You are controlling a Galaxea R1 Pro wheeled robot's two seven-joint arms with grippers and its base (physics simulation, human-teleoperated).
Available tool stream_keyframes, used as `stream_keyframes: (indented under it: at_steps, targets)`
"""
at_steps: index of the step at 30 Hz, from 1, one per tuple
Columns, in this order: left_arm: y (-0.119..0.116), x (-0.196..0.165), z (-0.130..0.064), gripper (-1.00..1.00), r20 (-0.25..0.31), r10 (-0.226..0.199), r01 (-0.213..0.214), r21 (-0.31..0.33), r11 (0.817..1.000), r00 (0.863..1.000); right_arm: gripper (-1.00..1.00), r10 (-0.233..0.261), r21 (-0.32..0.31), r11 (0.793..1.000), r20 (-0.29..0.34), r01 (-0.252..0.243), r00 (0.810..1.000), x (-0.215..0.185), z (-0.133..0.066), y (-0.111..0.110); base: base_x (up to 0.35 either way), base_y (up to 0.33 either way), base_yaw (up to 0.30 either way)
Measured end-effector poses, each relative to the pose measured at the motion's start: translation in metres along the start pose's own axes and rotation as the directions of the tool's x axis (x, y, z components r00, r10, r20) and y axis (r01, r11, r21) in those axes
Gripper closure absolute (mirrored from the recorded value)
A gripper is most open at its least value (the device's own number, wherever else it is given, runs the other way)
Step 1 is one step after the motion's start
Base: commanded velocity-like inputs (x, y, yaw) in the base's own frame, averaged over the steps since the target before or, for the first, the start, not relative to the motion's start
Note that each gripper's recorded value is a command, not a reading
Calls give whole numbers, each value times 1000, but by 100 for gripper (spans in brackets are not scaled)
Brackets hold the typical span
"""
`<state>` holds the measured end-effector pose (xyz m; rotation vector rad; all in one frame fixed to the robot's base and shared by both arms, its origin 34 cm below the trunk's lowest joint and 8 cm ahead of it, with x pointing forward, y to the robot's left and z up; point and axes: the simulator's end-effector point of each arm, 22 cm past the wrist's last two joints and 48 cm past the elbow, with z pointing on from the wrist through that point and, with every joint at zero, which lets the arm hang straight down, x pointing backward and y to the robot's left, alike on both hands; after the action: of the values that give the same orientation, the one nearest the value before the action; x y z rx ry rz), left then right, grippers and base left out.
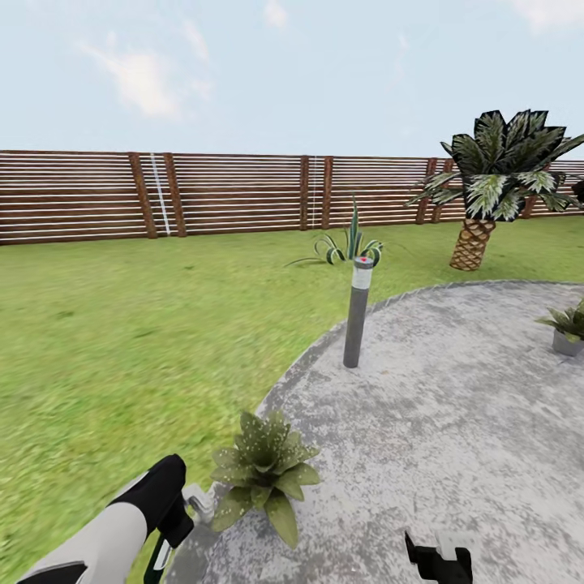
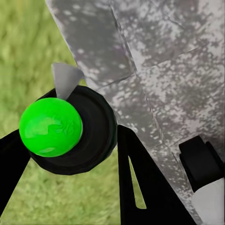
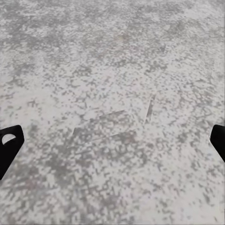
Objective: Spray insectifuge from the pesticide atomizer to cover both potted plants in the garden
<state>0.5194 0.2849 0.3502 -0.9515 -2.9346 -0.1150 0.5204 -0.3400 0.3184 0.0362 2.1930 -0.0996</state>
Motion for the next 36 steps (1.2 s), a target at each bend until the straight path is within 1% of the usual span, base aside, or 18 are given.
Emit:
stream_keyframes:
  at_steps: [3,5,8,10,15,19,24,27,30,34,36]
  targets:
    - [-6,1,3,100,-1,-1,1,15,1000,1000,-100,0,-1,1000,0,0,1000,0,0,0,20,4,0]
    - [-14,1,5,100,-6,2,-2,30,1000,1000,-100,0,0,1000,0,0,1000,0,0,0,3,1,0]
    - [-26,8,14,100,-19,28,-27,54,998,999,-100,0,1,1000,0,0,1000,0,0,0,0,0,0]
    - [-30,11,20,100,-4,46,-46,64,997,999,-100,0,0,1000,-1,0,1000,0,0,0,0,0,0]
    - [-27,10,20,100,15,52,-52,58,997,999,-100,0,0,1000,-1,0,1000,0,0,0,27,3,0]
    - [-23,2,15,100,28,53,-54,42,998,998,-100,0,-1,1000,0,0,1000,0,0,0,270,97,0]
    - [-21,2,14,100,30,55,-56,37,998,998,-100,0,-1,1000,0,0,1000,0,0,1,246,97,0]
    - [-15,8,16,100,22,51,-51,29,998,998,-100,0,-1,1000,-1,0,1000,0,0,0,36,15,0]
    - [-4,19,18,100,10,37,-38,21,999,999,-100,0,-1,1000,-1,0,1000,0,0,1,5,2,0]
    - [-7,27,23,100,-9,46,-46,27,999,999,-100,0,-1,1000,-1,0,1000,0,0,0,0,0,0]
    - [-14,36,30,100,-21,47,-46,39,998,999,-100,0,-1,1000,-1,0,1000,0,0,1,0,0,0]
